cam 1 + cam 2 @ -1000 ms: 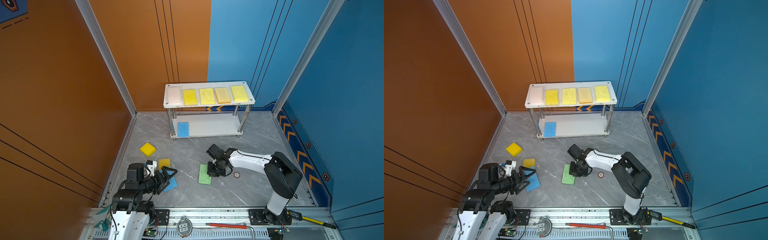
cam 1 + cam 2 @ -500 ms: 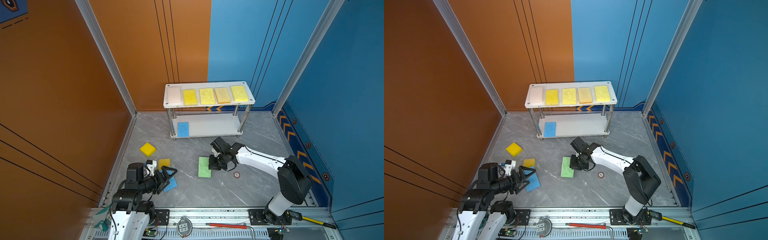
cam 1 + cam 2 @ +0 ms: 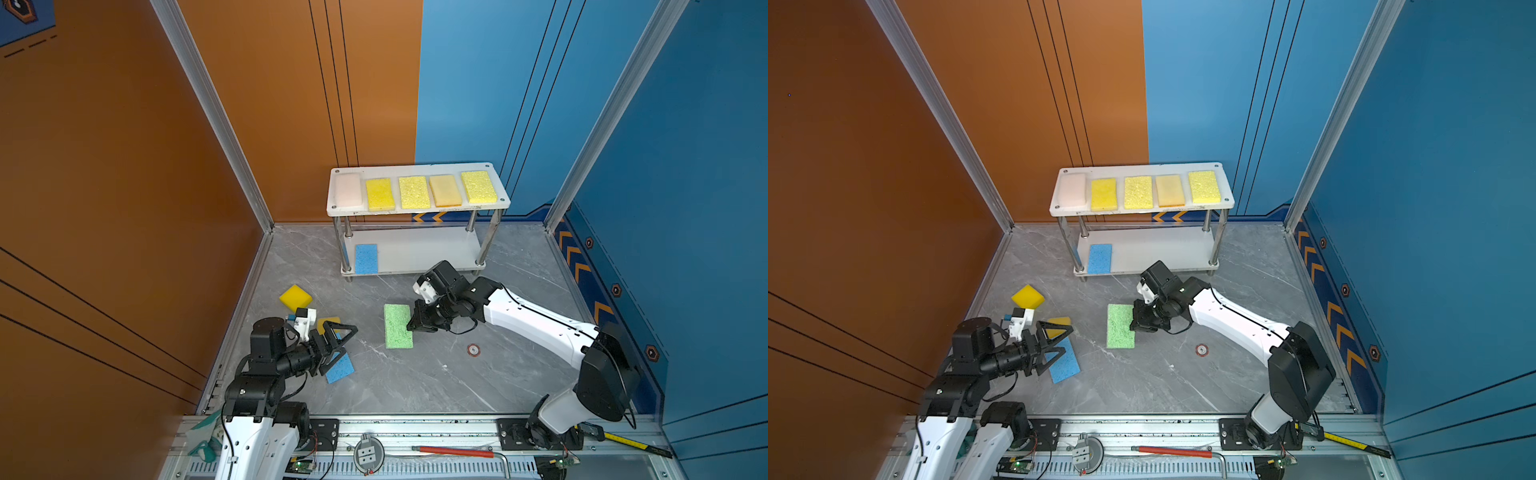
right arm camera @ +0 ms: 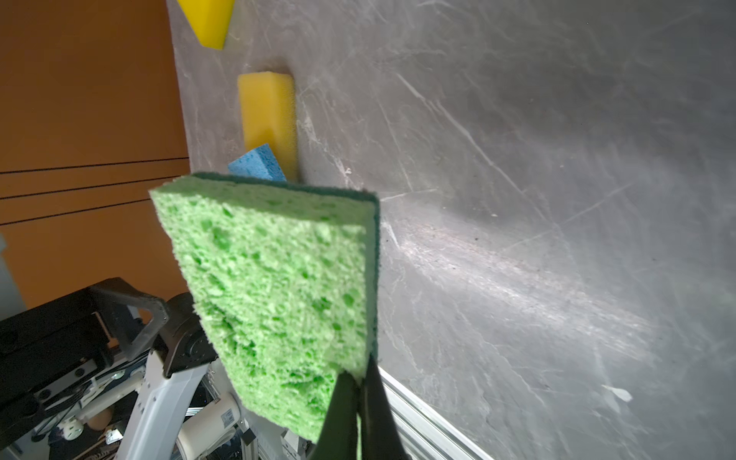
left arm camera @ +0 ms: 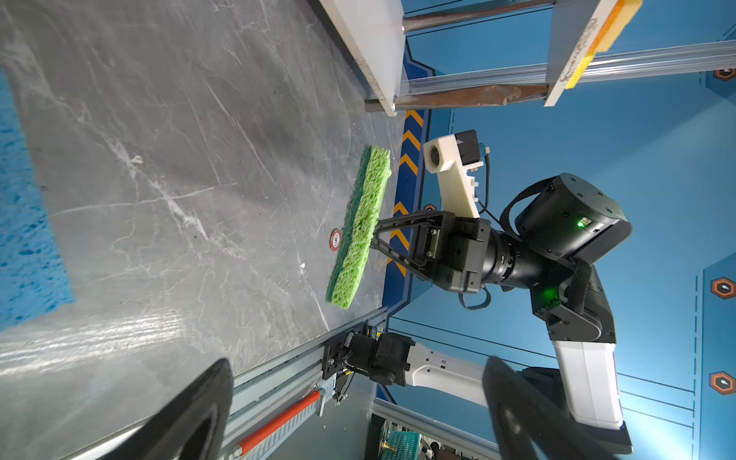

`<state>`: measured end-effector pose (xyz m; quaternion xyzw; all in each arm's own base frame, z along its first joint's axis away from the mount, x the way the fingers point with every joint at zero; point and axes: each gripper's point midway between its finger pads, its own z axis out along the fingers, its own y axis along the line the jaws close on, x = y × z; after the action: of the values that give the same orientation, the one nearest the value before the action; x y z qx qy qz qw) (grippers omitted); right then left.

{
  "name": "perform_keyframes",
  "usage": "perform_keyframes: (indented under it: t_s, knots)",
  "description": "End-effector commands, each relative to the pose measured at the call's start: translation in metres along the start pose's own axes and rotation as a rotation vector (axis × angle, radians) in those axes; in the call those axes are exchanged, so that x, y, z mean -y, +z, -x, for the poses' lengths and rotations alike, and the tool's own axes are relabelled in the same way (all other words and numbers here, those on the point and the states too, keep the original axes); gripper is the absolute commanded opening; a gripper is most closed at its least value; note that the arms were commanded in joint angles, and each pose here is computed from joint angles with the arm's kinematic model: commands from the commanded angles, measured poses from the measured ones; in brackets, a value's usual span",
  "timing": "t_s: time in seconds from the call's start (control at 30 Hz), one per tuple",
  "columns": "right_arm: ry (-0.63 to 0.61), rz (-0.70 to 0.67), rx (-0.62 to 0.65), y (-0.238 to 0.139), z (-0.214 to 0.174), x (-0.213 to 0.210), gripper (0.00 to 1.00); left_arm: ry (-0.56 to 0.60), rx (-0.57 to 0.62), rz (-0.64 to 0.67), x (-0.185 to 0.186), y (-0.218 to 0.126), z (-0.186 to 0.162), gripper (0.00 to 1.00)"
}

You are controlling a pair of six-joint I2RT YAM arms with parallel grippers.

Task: Place and organize the cleaning sponges onto the shelf
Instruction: 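Lift the green sponge upright with the right gripper toward the left gripper, then hold the green sponge up to the left gripper while the left gripper approaches it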

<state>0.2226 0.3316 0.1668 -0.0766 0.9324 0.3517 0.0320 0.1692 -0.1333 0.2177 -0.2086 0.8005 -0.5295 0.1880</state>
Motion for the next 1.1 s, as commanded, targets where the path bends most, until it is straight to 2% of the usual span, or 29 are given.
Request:
perform_keyframes:
  t_s: [0.0, 0.27, 0.37, 0.43, 0.5, 0.53, 0.67, 0.77, 1.07]
  knots:
    - [-0.085, 0.087, -0.042, -0.011, -0.011, -0.033, 0.00, 0.014, -0.027, -0.087, 0.017, 0.004, 0.002, 0.98]
    - [-0.167, 0.153, -0.088, -0.006, -0.023, -0.073, 0.00, 0.030, -0.035, -0.075, 0.021, 0.009, 0.005, 0.99]
    - [-0.185, 0.163, -0.105, -0.003, -0.027, -0.082, 0.00, 0.039, -0.037, -0.064, 0.022, 0.011, 0.007, 0.95]
    - [-0.196, 0.162, -0.117, -0.001, -0.031, -0.087, 0.00, 0.042, -0.037, -0.057, 0.022, 0.012, 0.007, 0.89]
    - [-0.205, 0.158, -0.128, 0.001, -0.034, -0.089, 0.00, 0.047, -0.038, -0.052, 0.021, 0.013, 0.008, 0.87]
    - [-0.209, 0.158, -0.133, 0.003, -0.035, -0.091, 0.00, 0.049, -0.040, -0.048, 0.021, 0.014, 0.007, 0.82]
    - [-0.224, 0.161, -0.149, 0.005, -0.039, -0.098, 0.00, 0.060, -0.045, -0.043, 0.021, 0.016, 0.007, 0.75]
    - [-0.228, 0.155, -0.156, 0.008, -0.040, -0.099, 0.00, 0.066, -0.042, -0.040, 0.022, 0.016, 0.007, 0.61]
    - [-0.238, 0.153, -0.171, 0.012, -0.041, -0.105, 0.00, 0.079, -0.032, -0.035, 0.021, 0.016, 0.008, 0.28]
